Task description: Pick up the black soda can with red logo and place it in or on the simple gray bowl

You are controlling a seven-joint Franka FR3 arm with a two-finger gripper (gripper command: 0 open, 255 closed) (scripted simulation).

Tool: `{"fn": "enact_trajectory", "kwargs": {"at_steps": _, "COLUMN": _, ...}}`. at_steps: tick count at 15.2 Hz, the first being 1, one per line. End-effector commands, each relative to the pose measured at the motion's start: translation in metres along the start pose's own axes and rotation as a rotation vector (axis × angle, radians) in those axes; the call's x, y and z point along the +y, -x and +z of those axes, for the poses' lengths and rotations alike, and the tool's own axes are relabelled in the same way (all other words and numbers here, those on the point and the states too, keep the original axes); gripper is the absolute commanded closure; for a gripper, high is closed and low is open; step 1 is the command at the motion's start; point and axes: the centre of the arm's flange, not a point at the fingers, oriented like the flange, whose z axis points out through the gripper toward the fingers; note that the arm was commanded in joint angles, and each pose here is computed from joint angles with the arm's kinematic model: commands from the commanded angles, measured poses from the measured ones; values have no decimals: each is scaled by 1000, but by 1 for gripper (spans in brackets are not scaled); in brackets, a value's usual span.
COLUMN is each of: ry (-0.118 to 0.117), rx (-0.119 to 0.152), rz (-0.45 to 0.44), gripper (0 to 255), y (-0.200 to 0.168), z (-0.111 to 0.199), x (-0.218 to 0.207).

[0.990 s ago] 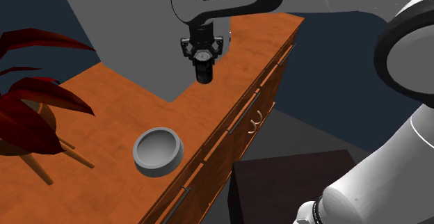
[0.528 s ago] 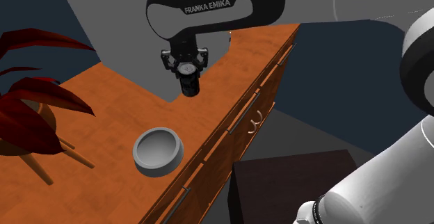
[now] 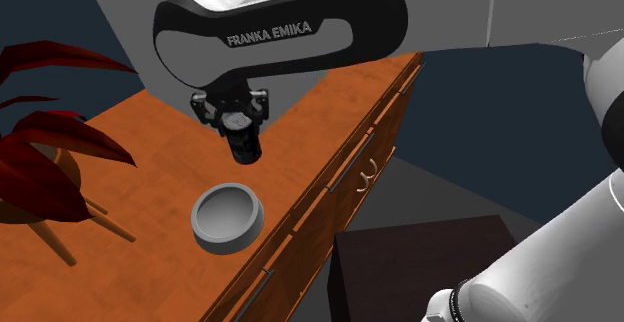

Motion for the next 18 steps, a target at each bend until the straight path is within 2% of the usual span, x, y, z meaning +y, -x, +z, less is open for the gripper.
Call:
{"fn": "enact_trajectory", "kwargs": {"at_steps": 1, "ry": 0, "rx": 0, "rz": 2, "gripper": 255, "y": 25, "z": -4, "x": -14}}
{"fn": "enact_trajectory", "kwargs": {"at_steps": 8, "ry": 0, "rx": 0, "rz": 2, "gripper": 255, "y": 93, "z": -15, "x": -65}}
{"fn": "enact_trajectory", "kwargs": {"at_steps": 18, "ry": 0, "rx": 0, "rz": 2, "gripper": 255, "y": 95, "z": 38, "x": -65}}
